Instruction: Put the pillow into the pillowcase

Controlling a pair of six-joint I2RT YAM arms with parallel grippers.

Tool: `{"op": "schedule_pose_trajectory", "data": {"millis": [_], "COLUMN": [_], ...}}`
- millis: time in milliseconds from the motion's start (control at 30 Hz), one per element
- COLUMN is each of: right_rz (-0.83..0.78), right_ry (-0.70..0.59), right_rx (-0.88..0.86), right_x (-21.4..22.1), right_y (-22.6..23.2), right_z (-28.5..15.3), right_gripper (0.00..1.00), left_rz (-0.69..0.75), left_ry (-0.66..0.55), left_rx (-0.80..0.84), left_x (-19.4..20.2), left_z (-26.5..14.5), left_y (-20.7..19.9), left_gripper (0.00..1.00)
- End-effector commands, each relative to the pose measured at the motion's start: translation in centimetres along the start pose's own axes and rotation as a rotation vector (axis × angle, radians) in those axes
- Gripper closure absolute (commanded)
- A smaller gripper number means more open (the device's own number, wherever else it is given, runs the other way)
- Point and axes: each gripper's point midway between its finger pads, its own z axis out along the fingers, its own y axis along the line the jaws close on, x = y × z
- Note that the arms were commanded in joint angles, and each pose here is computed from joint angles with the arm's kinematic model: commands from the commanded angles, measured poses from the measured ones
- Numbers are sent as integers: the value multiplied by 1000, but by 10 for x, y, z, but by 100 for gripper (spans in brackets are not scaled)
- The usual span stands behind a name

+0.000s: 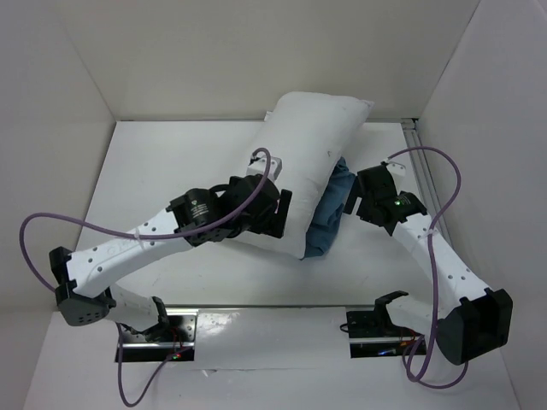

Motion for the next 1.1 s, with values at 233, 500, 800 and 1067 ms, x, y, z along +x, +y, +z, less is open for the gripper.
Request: {"op": "schedule_pose_trajectory", "data": {"millis": [233, 500, 800, 1067], "right_rz": [29, 18, -9, -33], "right_ry": [-16, -11, 31, 117], "right_rx": [-40, -85, -236, -481], "right_x": [-7, -2, 3, 16], "right_y": [9, 10, 43, 110], "right_z": [0, -8, 2, 38], "right_gripper": [0, 0, 0, 0], "left_rz": [21, 27, 91, -102], "left_ry": [41, 126, 178, -10], "left_rx": [58, 58, -229, -88], "left_x": [4, 21, 26, -83], "left_z": [7, 32, 104, 54], "left_y": [-17, -32, -5, 42], "left_gripper": [3, 4, 46, 100]}}
